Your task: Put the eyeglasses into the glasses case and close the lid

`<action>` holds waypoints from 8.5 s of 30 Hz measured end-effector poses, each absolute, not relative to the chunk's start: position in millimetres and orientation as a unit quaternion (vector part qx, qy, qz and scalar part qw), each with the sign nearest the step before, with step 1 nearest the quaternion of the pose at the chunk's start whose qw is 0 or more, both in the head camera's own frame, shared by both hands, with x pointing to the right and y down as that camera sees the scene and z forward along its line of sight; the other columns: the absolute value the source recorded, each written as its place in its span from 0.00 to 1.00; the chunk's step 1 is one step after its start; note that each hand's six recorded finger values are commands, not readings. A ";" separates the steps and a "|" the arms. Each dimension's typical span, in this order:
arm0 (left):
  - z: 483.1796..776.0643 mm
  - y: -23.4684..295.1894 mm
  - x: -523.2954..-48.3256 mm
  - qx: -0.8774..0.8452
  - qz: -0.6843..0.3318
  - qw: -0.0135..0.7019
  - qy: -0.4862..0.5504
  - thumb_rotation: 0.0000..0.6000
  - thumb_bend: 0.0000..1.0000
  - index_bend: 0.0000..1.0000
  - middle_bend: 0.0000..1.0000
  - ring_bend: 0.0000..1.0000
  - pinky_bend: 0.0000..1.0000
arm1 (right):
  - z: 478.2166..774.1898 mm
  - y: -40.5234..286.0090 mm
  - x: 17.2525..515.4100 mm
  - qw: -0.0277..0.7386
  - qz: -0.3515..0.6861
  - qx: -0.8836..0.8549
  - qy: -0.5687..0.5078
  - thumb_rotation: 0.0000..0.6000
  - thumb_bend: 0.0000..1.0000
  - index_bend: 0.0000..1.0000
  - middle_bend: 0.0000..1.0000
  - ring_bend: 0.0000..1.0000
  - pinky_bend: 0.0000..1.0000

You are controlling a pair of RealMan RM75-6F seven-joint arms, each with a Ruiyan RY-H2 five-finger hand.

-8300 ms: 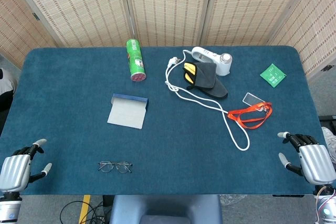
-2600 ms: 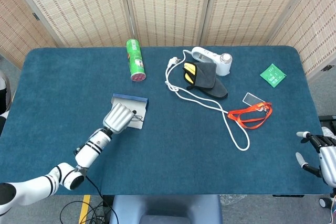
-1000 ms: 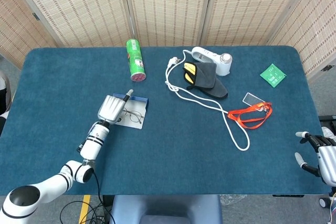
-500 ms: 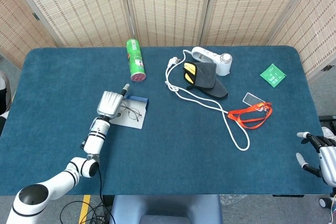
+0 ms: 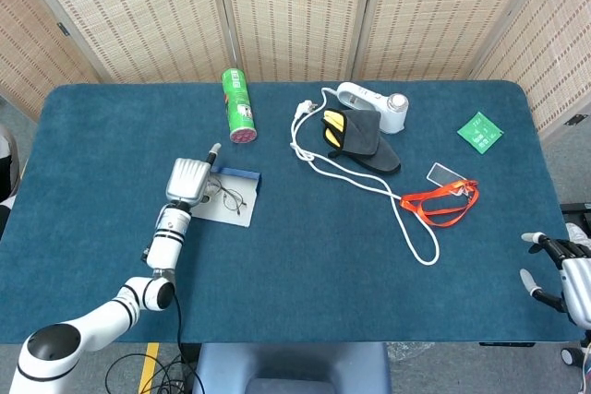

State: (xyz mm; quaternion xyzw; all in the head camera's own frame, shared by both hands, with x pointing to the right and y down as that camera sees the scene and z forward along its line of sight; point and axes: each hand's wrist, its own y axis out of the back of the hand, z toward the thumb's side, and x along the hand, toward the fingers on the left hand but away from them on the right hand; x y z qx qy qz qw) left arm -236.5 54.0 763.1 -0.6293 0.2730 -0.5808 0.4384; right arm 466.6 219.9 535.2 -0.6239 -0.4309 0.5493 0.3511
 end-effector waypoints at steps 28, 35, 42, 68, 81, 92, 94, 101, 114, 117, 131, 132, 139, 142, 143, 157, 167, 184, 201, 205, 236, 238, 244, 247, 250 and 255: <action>769.7 53.0 -193.3 -0.613 -0.576 0.495 0.218 1.00 0.25 0.10 0.88 0.87 0.97 | 534.5 222.6 473.6 0.348 0.557 -0.617 -0.433 1.00 0.32 0.29 0.44 0.39 0.37; 772.3 47.7 -205.1 -0.608 -0.585 0.476 0.247 1.00 0.24 0.10 0.88 0.87 0.97 | 536.1 221.7 472.4 0.348 0.556 -0.619 -0.432 1.00 0.32 0.29 0.44 0.39 0.37; 773.3 50.4 -210.7 -0.608 -0.588 0.475 0.242 1.00 0.24 0.10 0.88 0.87 0.97 | 536.8 220.5 471.0 0.349 0.554 -0.621 -0.430 1.00 0.32 0.29 0.44 0.39 0.37; 781.6 29.0 -214.0 -0.569 -0.627 0.472 0.245 1.00 0.24 0.10 0.88 0.87 0.97 | 533.1 224.3 476.3 0.347 0.563 -0.612 -0.433 1.00 0.32 0.29 0.44 0.39 0.37; 763.7 50.2 -219.7 -0.620 -0.569 0.456 0.290 1.00 0.24 0.12 0.88 0.87 0.97 | 535.6 221.2 470.4 0.349 0.550 -0.624 -0.431 1.00 0.32 0.29 0.44 0.39 0.37; 740.4 93.3 -238.4 -0.661 -0.528 0.454 0.278 1.00 0.24 0.15 0.88 0.87 0.97 | 538.1 219.1 463.9 0.352 0.543 -0.632 -0.427 1.00 0.32 0.29 0.44 0.39 0.37; 739.5 102.8 -239.0 -0.667 -0.525 0.453 0.272 1.00 0.24 0.15 0.88 0.87 0.97 | 537.9 218.8 462.9 0.353 0.542 -0.633 -0.427 1.00 0.32 0.29 0.44 0.39 0.37; 743.3 114.3 -230.3 -0.674 -0.521 0.453 0.262 1.00 0.24 0.15 0.88 0.86 0.97 | 536.4 218.7 462.3 0.355 0.540 -0.632 -0.427 1.00 0.32 0.29 0.44 0.39 0.37; 757.4 118.1 -223.7 -0.669 -0.534 0.456 0.243 1.00 0.24 0.14 0.88 0.87 0.97 | 535.2 220.1 465.2 0.354 0.543 -0.629 -0.429 1.00 0.32 0.29 0.44 0.39 0.37; 758.4 118.2 -222.7 -0.669 -0.535 0.456 0.240 1.00 0.24 0.14 0.88 0.87 0.97 | 535.0 220.5 466.0 0.353 0.544 -0.628 -0.430 1.00 0.32 0.29 0.44 0.39 0.37; 764.1 115.9 -218.6 -0.665 -0.545 0.456 0.230 1.00 0.24 0.14 0.88 0.86 0.97 | 533.7 222.4 468.7 0.353 0.546 -0.625 -0.432 1.00 0.32 0.29 0.44 0.40 0.37; 764.4 115.4 -218.3 -0.665 -0.545 0.456 0.230 1.00 0.24 0.14 0.88 0.86 0.97 | 533.7 222.4 468.8 0.353 0.546 -0.625 -0.432 1.00 0.32 0.29 0.44 0.40 0.37; 767.8 111.3 -218.0 -0.660 -0.551 0.456 0.230 1.00 0.24 0.14 0.88 0.86 0.97 | 533.2 223.4 470.0 0.353 0.547 -0.624 -0.433 1.00 0.32 0.29 0.44 0.40 0.37; 768.0 108.5 -218.1 -0.659 -0.551 0.455 0.237 1.00 0.24 0.19 0.88 0.86 0.97 | 532.8 223.8 470.9 0.353 0.548 -0.623 -0.434 1.00 0.32 0.29 0.44 0.40 0.37; 767.9 107.6 -218.4 -0.658 -0.550 0.455 0.240 1.00 0.24 0.22 0.88 0.86 0.97 | 532.6 223.8 471.1 0.353 0.548 -0.622 -0.434 1.00 0.32 0.29 0.44 0.41 0.37; 768.9 89.9 -225.9 -0.652 -0.548 0.441 0.283 1.00 0.24 0.46 0.88 0.86 0.97 | 531.8 223.3 471.6 0.354 0.549 -0.620 -0.434 1.00 0.32 0.29 0.44 0.41 0.37; 765.1 69.6 -230.7 -0.643 -0.548 0.428 0.320 1.00 0.30 0.50 0.89 0.87 0.97 | 531.4 222.2 471.7 0.355 0.551 -0.619 -0.434 1.00 0.32 0.29 0.44 0.41 0.37; 782.6 61.6 -232.3 -0.618 -0.577 0.448 0.289 1.00 0.41 0.60 0.89 0.87 0.97 | 529.2 224.2 477.2 0.353 0.556 -0.612 -0.438 1.00 0.32 0.29 0.44 0.42 0.37; 757.4 92.4 -236.6 -0.660 -0.522 0.452 0.296 1.00 0.43 0.69 0.90 0.87 0.97 | 530.3 221.0 468.9 0.358 0.545 -0.622 -0.434 1.00 0.32 0.29 0.44 0.42 0.37; 738.7 108.0 -235.2 -0.681 -0.507 0.447 0.282 1.00 0.43 0.69 0.90 0.87 0.97 | 528.7 220.1 465.6 0.361 0.541 -0.624 -0.433 1.00 0.32 0.29 0.44 0.42 0.37; 710.5 109.4 -282.1 -0.655 -0.585 0.439 0.190 1.00 0.42 0.60 0.88 0.83 0.95 | 529.9 222.4 461.2 0.360 0.535 -0.630 -0.432 1.00 0.32 0.29 0.44 0.42 0.37; 712.8 106.3 -281.9 -0.651 -0.588 0.441 0.188 1.00 0.42 0.60 0.88 0.83 0.95 | 530.2 222.6 461.2 0.360 0.535 -0.630 -0.432 1.00 0.32 0.29 0.44 0.42 0.37; 718.3 95.6 -278.6 -0.640 -0.595 0.451 0.181 1.00 0.42 0.59 0.88 0.83 0.95 | 530.5 223.4 462.2 0.359 0.536 -0.630 -0.432 1.00 0.32 0.29 0.44 0.42 0.37; 720.2 88.6 -276.5 -0.633 -0.597 0.459 0.179 1.00 0.42 0.59 0.88 0.83 0.95 | 530.3 224.1 463.1 0.359 0.537 -0.629 -0.433 1.00 0.32 0.29 0.44 0.42 0.37; 722.0 80.2 -273.1 -0.625 -0.601 0.467 0.177 1.00 0.42 0.58 0.87 0.83 0.95 | 529.4 224.6 464.5 0.359 0.539 -0.627 -0.434 1.00 0.32 0.29 0.44 0.42 0.37; 723.9 68.5 -267.6 -0.610 -0.606 0.482 0.169 1.00 0.42 0.58 0.87 0.83 0.95 | 529.1 225.5 466.1 0.358 0.540 -0.626 -0.434 1.00 0.31 0.29 0.44 0.42 0.37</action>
